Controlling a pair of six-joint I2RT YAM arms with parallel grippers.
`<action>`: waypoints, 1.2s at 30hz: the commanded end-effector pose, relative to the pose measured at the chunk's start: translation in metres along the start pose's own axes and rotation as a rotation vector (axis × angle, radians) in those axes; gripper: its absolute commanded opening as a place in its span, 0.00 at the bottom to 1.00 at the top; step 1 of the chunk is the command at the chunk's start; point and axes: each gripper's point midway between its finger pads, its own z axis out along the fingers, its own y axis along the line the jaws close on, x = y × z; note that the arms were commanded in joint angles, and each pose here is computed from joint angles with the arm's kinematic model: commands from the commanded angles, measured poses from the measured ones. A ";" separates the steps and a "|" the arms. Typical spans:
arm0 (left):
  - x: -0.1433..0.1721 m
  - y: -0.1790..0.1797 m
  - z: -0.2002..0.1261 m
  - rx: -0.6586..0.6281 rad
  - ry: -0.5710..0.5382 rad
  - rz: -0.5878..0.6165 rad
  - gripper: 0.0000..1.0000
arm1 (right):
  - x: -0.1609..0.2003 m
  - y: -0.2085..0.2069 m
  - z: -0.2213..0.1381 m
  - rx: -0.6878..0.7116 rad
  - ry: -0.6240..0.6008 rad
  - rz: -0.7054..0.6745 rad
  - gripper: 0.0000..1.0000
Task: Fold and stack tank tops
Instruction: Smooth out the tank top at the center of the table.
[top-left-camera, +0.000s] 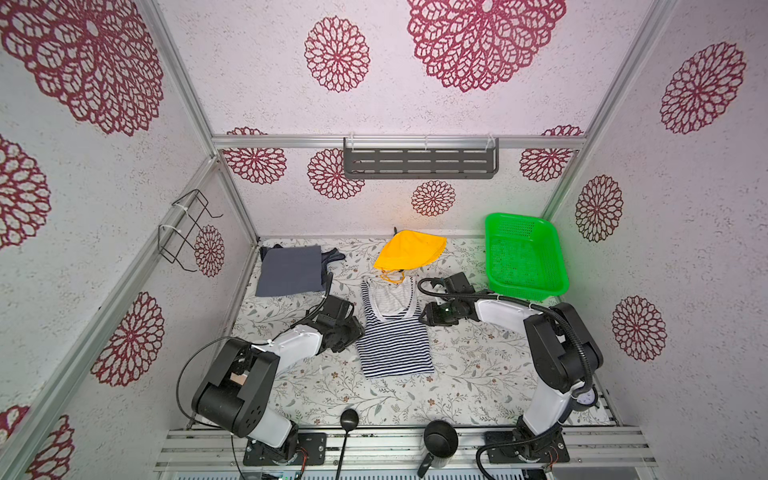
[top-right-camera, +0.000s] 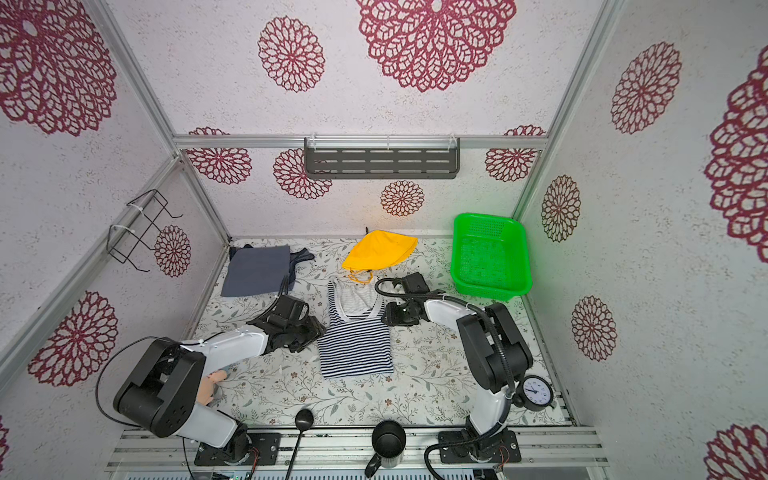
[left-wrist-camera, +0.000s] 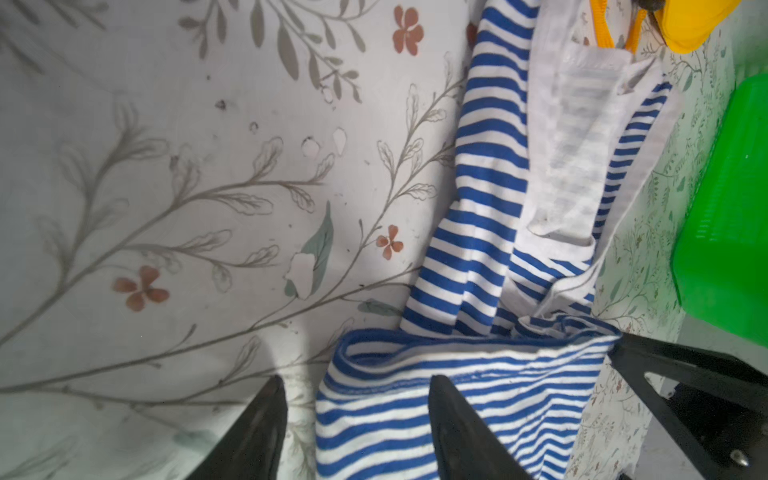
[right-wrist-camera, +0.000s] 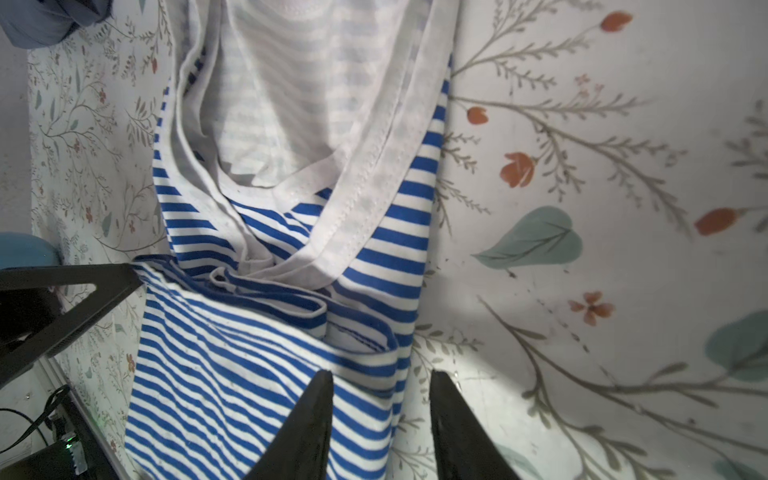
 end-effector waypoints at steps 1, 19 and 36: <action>-0.003 -0.012 0.002 0.045 -0.022 0.003 0.53 | -0.014 0.015 -0.005 -0.038 -0.037 -0.038 0.35; -0.029 -0.058 -0.041 0.144 -0.142 0.062 0.00 | -0.026 0.030 -0.048 -0.043 -0.144 -0.063 0.00; -0.043 -0.052 0.015 0.069 -0.092 0.077 0.04 | -0.029 0.003 -0.018 -0.022 -0.092 -0.020 0.11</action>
